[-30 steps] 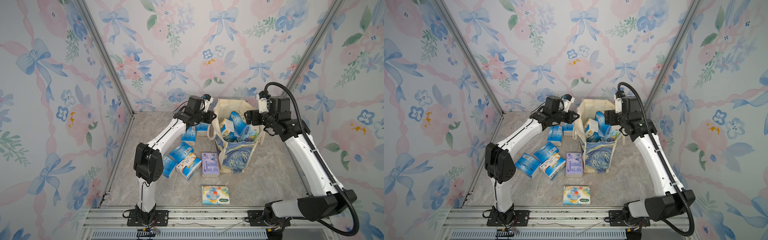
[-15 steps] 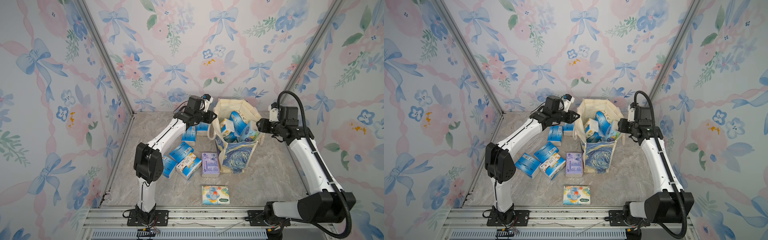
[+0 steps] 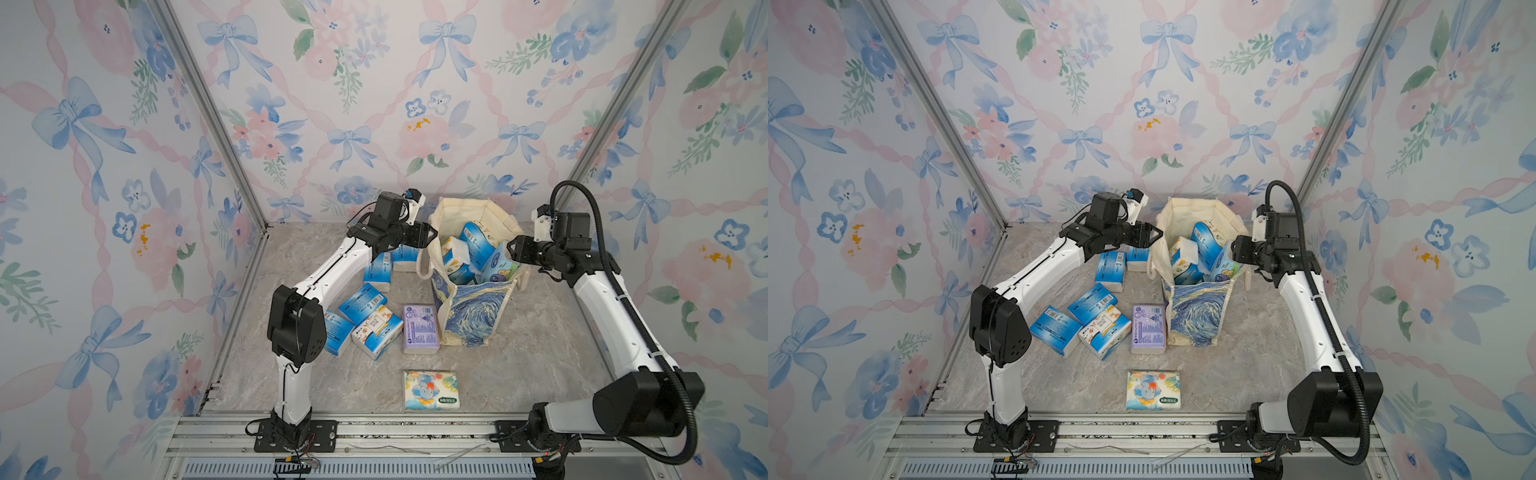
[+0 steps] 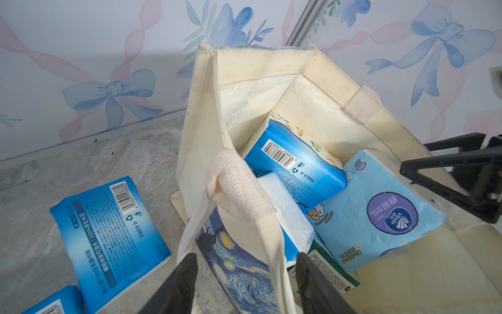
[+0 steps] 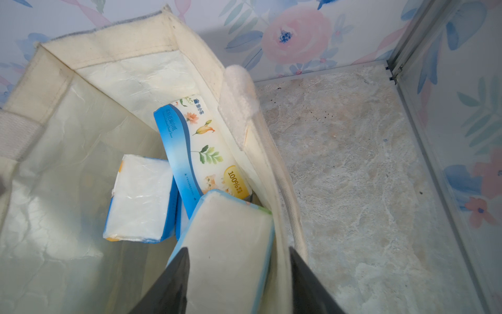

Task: Put tissues into the canvas bag
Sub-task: Pick up the pack of facial tissues from the center of the board.

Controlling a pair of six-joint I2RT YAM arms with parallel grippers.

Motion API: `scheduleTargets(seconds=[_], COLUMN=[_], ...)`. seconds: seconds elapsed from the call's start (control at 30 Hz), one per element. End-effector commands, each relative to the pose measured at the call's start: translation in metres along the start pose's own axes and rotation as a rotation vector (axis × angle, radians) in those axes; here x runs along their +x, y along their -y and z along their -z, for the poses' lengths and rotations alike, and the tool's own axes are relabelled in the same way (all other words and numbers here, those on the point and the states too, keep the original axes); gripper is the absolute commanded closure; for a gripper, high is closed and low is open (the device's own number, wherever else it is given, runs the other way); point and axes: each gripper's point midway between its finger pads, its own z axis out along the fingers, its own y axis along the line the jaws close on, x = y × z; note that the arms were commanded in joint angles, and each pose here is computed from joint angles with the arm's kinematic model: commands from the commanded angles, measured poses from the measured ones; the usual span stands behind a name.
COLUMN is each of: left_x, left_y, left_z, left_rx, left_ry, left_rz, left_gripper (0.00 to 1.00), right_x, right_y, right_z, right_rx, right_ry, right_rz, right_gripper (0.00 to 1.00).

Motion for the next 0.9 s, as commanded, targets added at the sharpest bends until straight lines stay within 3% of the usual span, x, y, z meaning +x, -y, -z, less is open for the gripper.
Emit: scheduleTargets(seconds=[0.0,0.47,0.67,0.87], left_x=[-0.011,-0.027,0.020,0.087], left_y=[-0.007,-0.017,-0.004,0.033], left_z=[0.025,0.115,0.139,0.145], left_rx=[-0.066,-0.257,-0.235,-0.146], left_ry=[0.037,0.159,0.113,0.005], left_rz=[-0.032,-0.093,-0.082,-0.134], left_gripper=[0.36,0.42,0.56,0.52], right_x=[-0.009,-0.033,-0.021,0.024], right_y=[0.000,0.002,-0.006,-0.041], right_z=[0.012,0.064,0.107,0.161], right_rx=[-0.008,0.017,-0.006,-0.176], right_ry=[0.052,0.232,0.308,0.315], right_rz=[0.009,0.017,0.016,0.036], right_gripper=[0.30,0.20,0.20,0.20])
